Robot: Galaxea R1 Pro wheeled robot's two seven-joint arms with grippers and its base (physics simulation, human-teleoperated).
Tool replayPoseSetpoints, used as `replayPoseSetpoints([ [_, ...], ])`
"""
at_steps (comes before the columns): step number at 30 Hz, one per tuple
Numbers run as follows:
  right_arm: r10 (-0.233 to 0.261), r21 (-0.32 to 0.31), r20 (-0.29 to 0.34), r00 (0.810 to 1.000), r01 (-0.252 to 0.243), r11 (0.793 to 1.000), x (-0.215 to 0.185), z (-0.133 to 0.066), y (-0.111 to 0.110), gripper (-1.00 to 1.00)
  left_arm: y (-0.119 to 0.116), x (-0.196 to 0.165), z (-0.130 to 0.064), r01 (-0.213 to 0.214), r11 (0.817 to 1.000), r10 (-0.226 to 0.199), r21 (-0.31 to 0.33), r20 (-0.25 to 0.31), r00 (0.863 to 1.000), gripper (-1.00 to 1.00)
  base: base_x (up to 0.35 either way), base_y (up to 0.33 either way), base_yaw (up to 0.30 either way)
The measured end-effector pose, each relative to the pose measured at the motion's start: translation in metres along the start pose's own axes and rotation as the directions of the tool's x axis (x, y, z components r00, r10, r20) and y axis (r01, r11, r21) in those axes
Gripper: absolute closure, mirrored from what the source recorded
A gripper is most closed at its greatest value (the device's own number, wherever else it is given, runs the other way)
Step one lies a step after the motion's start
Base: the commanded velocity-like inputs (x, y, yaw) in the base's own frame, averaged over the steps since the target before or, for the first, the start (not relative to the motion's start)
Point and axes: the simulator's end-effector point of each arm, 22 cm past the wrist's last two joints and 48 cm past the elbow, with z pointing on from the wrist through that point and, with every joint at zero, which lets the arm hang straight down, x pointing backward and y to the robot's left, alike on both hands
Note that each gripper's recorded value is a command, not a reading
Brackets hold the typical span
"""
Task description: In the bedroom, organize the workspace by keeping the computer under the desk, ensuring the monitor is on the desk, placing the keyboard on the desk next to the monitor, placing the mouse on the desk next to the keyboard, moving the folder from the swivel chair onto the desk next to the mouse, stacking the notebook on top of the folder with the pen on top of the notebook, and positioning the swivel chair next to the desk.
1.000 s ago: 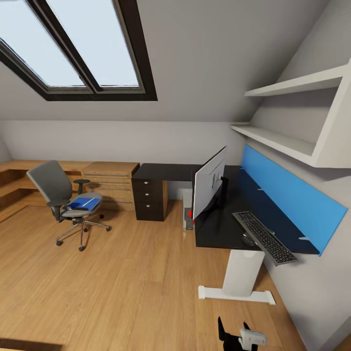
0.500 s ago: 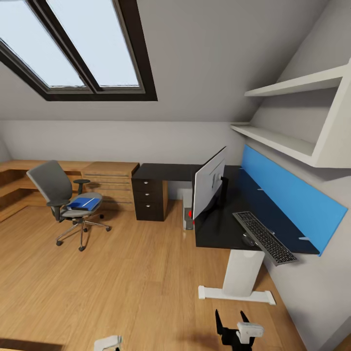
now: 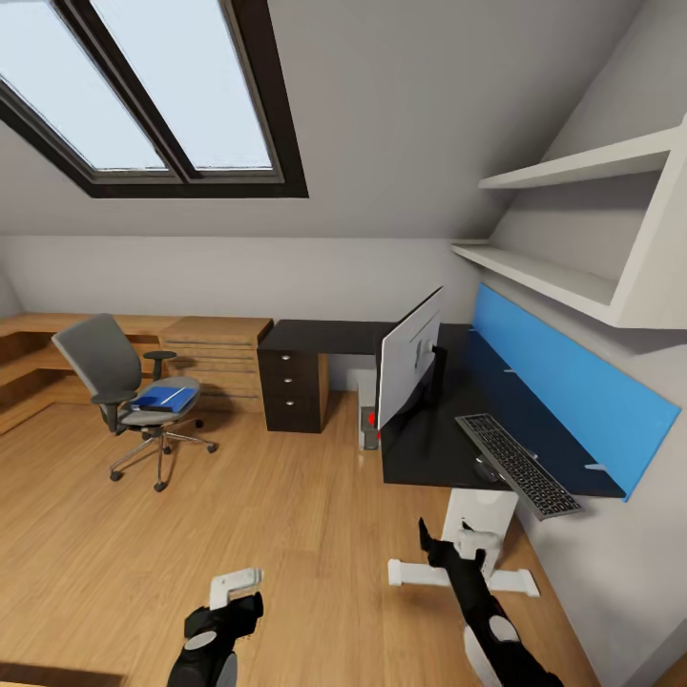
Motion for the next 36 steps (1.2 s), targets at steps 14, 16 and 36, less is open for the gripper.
replayPoseSetpoints([
  [14, 0.033, 0.092, -0.511, 0.859, 0.017, 0.996, 0.015, 0.014, -0.014, -1.0, -0.004, -0.037, -0.009, 0.028, 1.0, -0.029, 0.013, 0.067, 0.997, -1.0, 0.0, 0.0, 0.0],
  [16, 0.031, 0.099, -0.535, 0.844, 0.026, 0.995, 0.025, 0.015, -0.016, -1.0, -0.005, -0.037, -0.009, 0.026, 1.0, -0.027, 0.015, 0.068, 0.997, -1.0, 0.07, -0.019, 0.0],
  [36, 0.008, 0.137, -0.485, 0.874, 0.067, 0.988, -0.005, 0.027, -0.044, -1.0, 0.018, -0.055, -0.011, 0.058, 0.998, -0.056, -0.017, 0.104, 0.993, -1.0, 0.241, -0.162, 0.0],
])
